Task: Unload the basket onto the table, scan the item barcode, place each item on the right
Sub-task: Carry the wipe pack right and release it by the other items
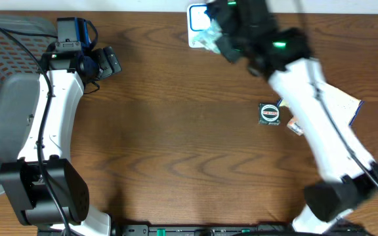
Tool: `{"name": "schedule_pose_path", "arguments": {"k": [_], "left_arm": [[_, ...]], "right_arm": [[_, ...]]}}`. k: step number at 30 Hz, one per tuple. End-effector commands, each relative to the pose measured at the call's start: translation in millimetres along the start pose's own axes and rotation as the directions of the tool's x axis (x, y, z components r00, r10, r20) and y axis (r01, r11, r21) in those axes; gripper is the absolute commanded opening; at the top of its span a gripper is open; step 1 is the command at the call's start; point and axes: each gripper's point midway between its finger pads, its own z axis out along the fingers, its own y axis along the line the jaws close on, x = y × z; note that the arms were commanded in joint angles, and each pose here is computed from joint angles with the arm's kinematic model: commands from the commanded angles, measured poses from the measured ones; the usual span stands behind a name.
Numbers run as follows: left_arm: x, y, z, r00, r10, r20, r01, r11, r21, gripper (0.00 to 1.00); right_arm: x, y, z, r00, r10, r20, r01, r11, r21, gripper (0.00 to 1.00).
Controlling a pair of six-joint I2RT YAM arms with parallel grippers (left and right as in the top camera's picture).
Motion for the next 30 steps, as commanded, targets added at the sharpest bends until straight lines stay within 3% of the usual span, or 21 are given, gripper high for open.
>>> {"name": "schedule_pose_path", "arguments": {"k": [1, 7, 12, 16, 17, 19, 23, 26, 30], "left_arm": [[-9, -2, -9, 0.999, 0.014, 0.031, -0.014, 1.000, 0.001, 0.98], [-9, -2, -9, 0.999, 0.014, 0.031, -0.014, 1.000, 0.001, 0.98], [-9, -2, -9, 0.999, 0.014, 0.031, -0.014, 1.000, 0.001, 0.98], [-9, -2, -9, 0.999, 0.014, 0.031, -0.014, 1.000, 0.001, 0.98], [-9, -2, -9, 0.999, 0.014, 0.031, -0.014, 1.000, 0.001, 0.98], [-9, -2, -9, 0.999, 0.014, 0.031, -0.014, 1.000, 0.001, 0.98], [-9, -2, -9, 0.999, 0.014, 0.031, -0.014, 1.000, 0.001, 0.98], [-9, -2, -9, 0.999, 0.014, 0.031, -0.014, 1.000, 0.001, 0.98], [-9, -2, -9, 0.999, 0.014, 0.031, -0.014, 1.000, 0.001, 0.98]], "right_arm": [[43, 11, 6, 0.971, 0.175, -0.163, -0.198, 0.971, -0.136, 0.01], [133, -3, 10, 0.841, 0.255, -0.478, -0.335, 0.938, -0.090, 0.01], [190, -39, 30, 0.635, 0.533, -0.560, -0.544, 0.822, 0.166, 0.01], [229, -55, 35, 0.492, 0.647, -0.583, -0.630, 0.727, 0.275, 0.01], [233, -58, 34, 0.475, 0.660, -0.582, -0.640, 0.713, 0.286, 0.02], [239, -63, 33, 0.458, 0.674, -0.580, -0.651, 0.699, 0.297, 0.13], [242, -67, 31, 0.446, 0.682, -0.579, -0.659, 0.688, 0.303, 0.42], [241, -67, 31, 0.448, 0.682, -0.577, -0.660, 0.688, 0.301, 0.45], [223, -60, 28, 0.479, 0.656, -0.583, -0.691, 0.692, 0.210, 0.40]]}}
